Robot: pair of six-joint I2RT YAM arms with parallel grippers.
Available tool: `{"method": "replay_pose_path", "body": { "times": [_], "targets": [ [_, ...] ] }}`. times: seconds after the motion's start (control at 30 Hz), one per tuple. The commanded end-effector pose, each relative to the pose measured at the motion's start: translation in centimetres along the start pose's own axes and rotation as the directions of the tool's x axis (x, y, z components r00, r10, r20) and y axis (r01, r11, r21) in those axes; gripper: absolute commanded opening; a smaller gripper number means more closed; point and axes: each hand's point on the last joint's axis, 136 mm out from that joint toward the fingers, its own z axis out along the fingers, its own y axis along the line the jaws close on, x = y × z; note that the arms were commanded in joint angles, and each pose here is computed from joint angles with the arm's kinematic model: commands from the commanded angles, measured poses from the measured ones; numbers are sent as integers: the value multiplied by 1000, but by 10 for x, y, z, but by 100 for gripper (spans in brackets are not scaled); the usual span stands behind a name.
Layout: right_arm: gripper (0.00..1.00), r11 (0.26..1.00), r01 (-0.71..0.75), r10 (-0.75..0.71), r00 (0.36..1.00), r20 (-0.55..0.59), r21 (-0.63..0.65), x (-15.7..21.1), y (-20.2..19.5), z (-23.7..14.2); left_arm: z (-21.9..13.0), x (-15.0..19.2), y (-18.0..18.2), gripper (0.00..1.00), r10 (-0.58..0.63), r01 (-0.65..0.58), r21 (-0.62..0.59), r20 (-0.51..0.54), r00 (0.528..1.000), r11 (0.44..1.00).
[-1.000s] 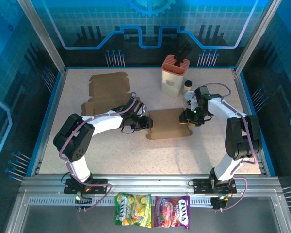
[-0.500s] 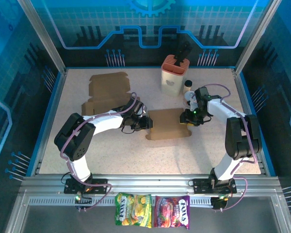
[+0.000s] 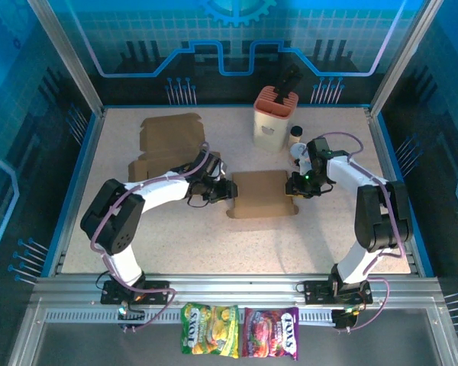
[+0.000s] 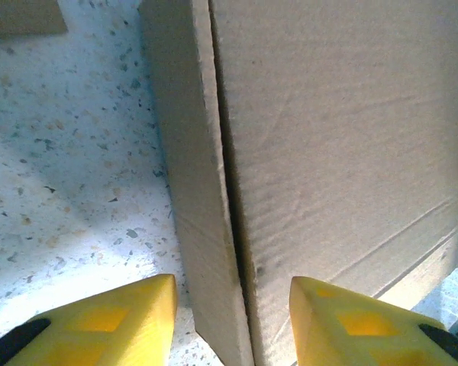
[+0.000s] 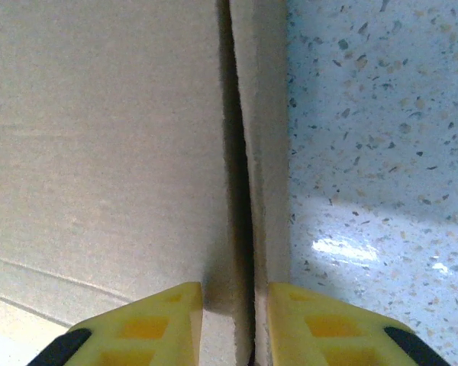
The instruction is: Fold the paper box
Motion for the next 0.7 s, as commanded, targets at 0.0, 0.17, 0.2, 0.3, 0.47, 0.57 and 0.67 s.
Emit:
{"method": "replay_pose_path", "body": {
  "times": [0.0, 0.17, 0.2, 0.3, 0.47, 0.57, 0.67],
  "targets": [
    [30, 1000, -8, 8, 1000, 17, 11, 4, -1, -14, -11, 1, -6, 43, -3, 3, 22, -20, 1000, 1000],
    [46, 999, -17, 20, 996, 92, -29, -5, 6, -27, -4, 1, -4, 42, -12, 13, 21, -32, 999, 1000],
    [48, 999, -21, 25, 994, 103, -39, -7, 6, -28, -2, 2, -3, 42, -17, 17, 18, -35, 999, 1000],
    [53, 996, -36, 44, 993, 108, -77, -10, 5, -26, 3, 1, -1, 42, -21, 21, 13, -39, 999, 1000],
    [57, 992, -54, 64, 995, 82, -117, -10, 4, -14, 14, 1, 5, 41, -24, 23, -10, -47, 999, 1000],
    [57, 988, -76, 84, 995, 55, -134, -7, 3, -3, 17, 1, 8, 39, -29, 28, -20, -38, 999, 999],
    [51, 986, -95, 100, 994, 32, -136, -3, 0, 6, 18, 0, 6, 38, -25, 25, -17, -27, 999, 1000]
  ]
}}
